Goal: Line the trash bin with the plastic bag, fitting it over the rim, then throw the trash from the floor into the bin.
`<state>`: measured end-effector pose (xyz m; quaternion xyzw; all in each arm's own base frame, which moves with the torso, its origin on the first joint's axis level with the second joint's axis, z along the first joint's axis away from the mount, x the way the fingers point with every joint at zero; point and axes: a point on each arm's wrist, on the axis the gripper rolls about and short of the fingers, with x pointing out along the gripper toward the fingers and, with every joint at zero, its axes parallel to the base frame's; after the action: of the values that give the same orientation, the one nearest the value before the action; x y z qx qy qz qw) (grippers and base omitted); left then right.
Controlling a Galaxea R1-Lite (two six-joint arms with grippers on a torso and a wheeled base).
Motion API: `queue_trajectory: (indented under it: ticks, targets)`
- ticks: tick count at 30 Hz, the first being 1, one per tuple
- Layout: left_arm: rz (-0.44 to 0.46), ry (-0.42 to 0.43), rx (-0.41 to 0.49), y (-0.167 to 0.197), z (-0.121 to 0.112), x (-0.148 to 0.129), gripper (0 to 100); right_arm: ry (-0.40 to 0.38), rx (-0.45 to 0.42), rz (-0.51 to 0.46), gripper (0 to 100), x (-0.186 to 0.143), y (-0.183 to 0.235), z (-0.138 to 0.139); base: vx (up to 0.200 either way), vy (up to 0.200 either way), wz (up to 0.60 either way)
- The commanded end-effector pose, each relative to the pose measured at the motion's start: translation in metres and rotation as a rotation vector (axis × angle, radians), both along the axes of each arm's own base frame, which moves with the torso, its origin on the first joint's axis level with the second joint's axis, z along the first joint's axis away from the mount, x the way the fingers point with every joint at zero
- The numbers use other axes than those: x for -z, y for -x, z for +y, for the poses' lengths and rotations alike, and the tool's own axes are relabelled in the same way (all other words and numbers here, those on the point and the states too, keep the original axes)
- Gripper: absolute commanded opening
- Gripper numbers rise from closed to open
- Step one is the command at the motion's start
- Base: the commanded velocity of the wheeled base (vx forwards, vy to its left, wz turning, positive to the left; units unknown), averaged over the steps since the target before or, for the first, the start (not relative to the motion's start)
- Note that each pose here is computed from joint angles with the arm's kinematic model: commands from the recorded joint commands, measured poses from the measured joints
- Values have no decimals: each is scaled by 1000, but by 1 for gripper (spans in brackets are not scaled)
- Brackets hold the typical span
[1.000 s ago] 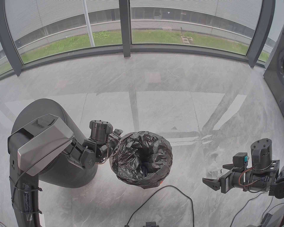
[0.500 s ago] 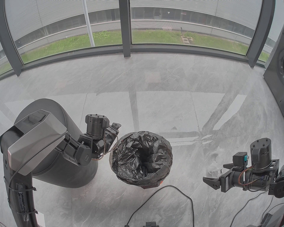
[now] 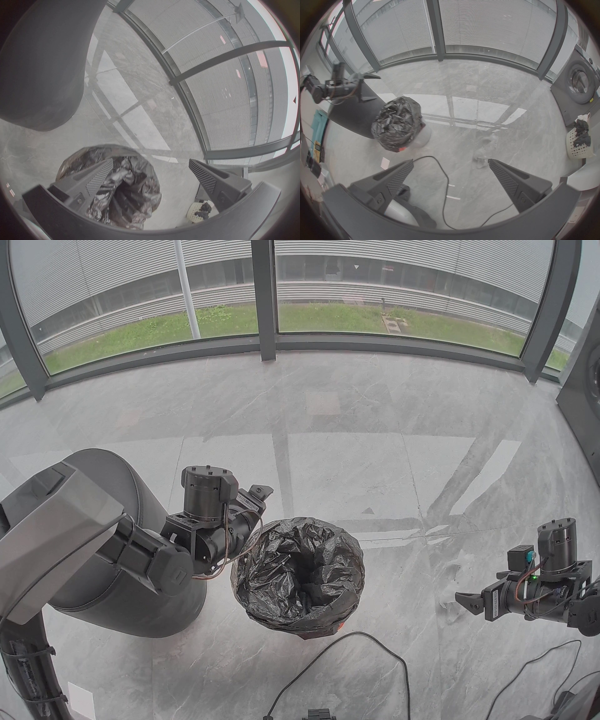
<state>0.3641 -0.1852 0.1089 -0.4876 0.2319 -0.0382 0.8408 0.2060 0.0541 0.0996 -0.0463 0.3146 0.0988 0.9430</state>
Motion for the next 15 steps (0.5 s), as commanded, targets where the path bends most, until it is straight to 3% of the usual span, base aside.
queue_trajectory:
  ticks: [1,4,9,12,15]
  targets:
    - [0,-45,91,47,-9,-13,100,62,56,74,100,19,-18,-20,0,0,0]
    - [10,-82,138,75,-7,-11,100,69,92,93,100,25,-31,-27,0,0,0]
    - [-64,-41,205,111,-5,-20,100,101,132,115,100,35,-53,-43,0,0,0]
    - [-97,-4,251,110,-14,-22,100,113,109,124,100,39,-54,-42,0,0,0]
    - [-76,12,307,103,-30,-12,100,105,72,130,100,40,-55,-35,0,0,0]
